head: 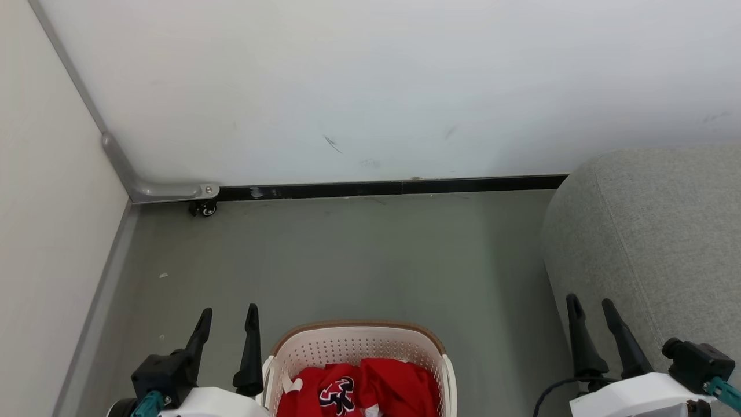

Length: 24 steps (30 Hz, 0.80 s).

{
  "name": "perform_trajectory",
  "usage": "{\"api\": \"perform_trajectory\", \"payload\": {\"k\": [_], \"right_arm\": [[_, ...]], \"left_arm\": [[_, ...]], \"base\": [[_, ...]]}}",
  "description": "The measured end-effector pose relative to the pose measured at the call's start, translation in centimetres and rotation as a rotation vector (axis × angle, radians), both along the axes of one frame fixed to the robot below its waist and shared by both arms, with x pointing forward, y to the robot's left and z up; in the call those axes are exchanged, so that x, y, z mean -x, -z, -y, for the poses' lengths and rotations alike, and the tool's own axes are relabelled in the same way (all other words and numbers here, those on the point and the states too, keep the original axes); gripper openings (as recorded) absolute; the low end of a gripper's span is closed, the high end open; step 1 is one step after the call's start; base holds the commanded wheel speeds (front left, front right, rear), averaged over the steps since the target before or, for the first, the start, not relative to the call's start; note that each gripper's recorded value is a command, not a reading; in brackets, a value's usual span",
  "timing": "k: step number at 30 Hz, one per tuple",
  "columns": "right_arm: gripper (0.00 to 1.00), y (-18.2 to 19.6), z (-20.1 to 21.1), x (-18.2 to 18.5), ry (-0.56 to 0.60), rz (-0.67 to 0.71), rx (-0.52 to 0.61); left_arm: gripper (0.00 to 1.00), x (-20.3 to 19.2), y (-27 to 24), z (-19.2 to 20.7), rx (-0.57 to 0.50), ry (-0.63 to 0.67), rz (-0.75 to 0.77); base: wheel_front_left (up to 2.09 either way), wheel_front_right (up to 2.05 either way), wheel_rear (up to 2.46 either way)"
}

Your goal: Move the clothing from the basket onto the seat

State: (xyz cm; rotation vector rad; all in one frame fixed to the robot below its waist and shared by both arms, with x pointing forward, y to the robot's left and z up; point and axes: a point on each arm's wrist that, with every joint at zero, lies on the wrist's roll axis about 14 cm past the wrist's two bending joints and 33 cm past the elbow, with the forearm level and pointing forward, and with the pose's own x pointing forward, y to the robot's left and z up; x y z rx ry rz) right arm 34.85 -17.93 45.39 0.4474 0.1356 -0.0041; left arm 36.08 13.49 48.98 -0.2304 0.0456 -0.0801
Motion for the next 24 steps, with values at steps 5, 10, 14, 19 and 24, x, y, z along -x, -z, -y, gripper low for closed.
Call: {"api": "perform_trajectory", "payload": {"k": [5, 10, 14, 19, 24], "right_arm": [[1.00, 0.04, -0.30, 0.09, -0.020, 0.001, 0.049], [1.00, 0.32, -0.52, 0.27, -0.036, -0.003, 0.097], [1.00, 0.38, -0.60, 0.34, -0.044, -0.001, 0.124], [1.00, 0.42, -0.75, 0.44, -0.060, 0.002, 0.176], [1.00, 0.40, -0.92, 0.49, -0.076, 0.010, 0.226]], "left_arm": [[1.00, 0.07, -0.33, 0.21, -0.060, 0.002, 0.027], [1.00, 0.42, -0.02, 0.28, -0.107, 0.001, 0.032], [1.00, 0.68, 0.31, 0.31, -0.139, 0.002, 0.031], [1.00, 0.70, -0.03, 0.47, -0.196, 0.002, 0.059], [1.00, 0.73, -0.36, 0.71, -0.244, 0.004, 0.086]], "base": [[0.00, 0.00, 0.00], [0.00, 0.00, 0.00], [0.00, 0.00, 0.00], [0.00, 0.00, 0.00], [0.00, 0.00, 0.00]]}}
